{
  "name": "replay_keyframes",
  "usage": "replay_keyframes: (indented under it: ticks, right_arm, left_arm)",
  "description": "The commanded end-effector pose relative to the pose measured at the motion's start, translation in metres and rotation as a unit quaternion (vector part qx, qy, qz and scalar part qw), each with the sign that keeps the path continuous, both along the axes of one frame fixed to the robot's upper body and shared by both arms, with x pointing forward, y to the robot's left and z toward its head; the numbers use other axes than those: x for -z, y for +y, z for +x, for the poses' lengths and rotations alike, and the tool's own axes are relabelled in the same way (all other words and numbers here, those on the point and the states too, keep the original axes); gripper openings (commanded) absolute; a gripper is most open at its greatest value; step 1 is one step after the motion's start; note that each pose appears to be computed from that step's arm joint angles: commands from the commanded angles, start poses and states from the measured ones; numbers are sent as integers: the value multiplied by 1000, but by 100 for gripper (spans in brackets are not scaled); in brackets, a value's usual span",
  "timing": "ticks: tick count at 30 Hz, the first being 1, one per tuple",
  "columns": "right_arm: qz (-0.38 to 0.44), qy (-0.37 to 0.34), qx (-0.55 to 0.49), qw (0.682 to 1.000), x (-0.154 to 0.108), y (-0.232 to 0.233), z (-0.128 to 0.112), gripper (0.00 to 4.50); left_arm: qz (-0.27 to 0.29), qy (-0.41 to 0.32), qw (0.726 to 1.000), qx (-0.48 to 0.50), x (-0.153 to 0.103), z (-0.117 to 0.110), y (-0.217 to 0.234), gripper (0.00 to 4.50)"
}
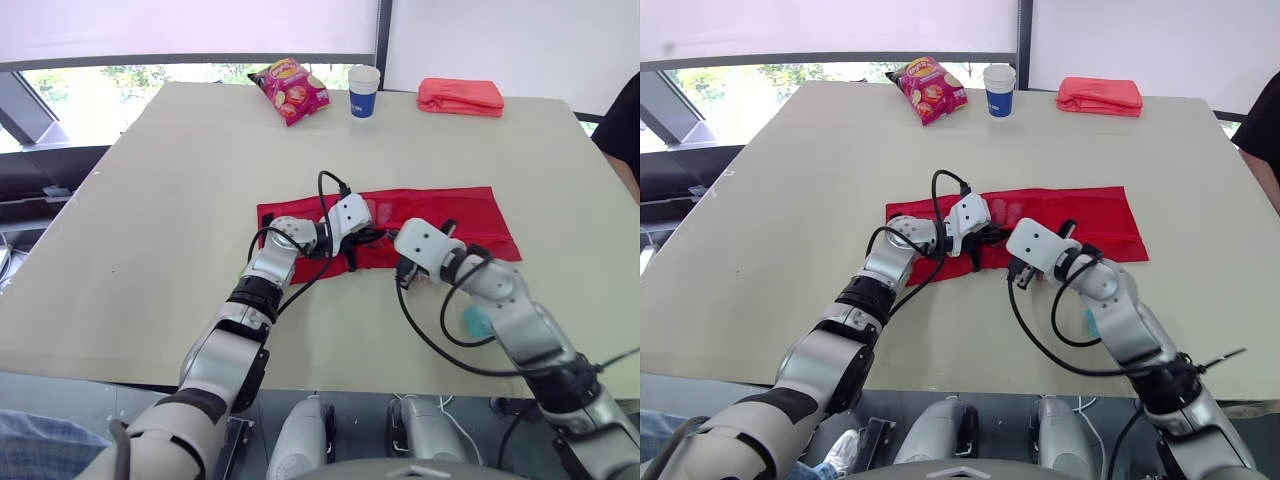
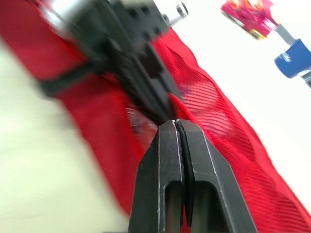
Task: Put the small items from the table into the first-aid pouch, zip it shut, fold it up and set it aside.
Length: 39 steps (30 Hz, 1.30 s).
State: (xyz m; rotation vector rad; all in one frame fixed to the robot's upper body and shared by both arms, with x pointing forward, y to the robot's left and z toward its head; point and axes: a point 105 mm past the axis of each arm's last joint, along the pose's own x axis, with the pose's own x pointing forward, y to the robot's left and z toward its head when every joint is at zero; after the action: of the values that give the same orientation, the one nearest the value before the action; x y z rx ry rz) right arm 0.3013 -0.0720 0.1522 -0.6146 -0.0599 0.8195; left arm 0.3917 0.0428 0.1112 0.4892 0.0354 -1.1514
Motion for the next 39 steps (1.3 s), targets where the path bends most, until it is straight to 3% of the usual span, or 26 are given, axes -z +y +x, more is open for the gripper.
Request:
replay_keyframes:
  ticks: [1, 3, 9, 11, 17, 21, 27, 32, 39]
  right_arm:
    - [71, -34, -49, 996, -40, -14, -25, 29]
    - [61, -2, -60, 996, -35, -33, -34, 83]
    - [-20, 69, -101, 992, -11, -80, -45, 377]
    - [-17, 80, -115, 990, -11, -85, -43, 447]
    - [-10, 101, -138, 985, -4, -87, -35, 447]
    - [13, 94, -144, 985, -9, -87, -42, 447]
    - [47, 67, -62, 995, -22, -114, -44, 447]
    - [72, 76, 22, 994, -22, -140, -59, 447]
    - [90, 110, 125, 982, -24, -175, -99, 447]
  left_arm:
    - [-1, -16, 1000, -12, -7, 6, 2, 0]
    - [-2, -16, 1000, -17, -6, 8, 4, 0]
    - [-8, -13, 999, -33, -3, 10, 5, 0]
    - [-8, -13, 999, -32, -2, 10, 5, 0]
    - [0, -23, 999, -32, -3, 10, 8, 0]
    - [1, -27, 999, -38, -6, 12, 13, 0]
    - [1, -28, 999, -42, -3, 12, 15, 0]
    - [1, -27, 999, -37, -2, 10, 12, 0]
    - [5, -26, 999, -30, 0, 10, 11, 0]
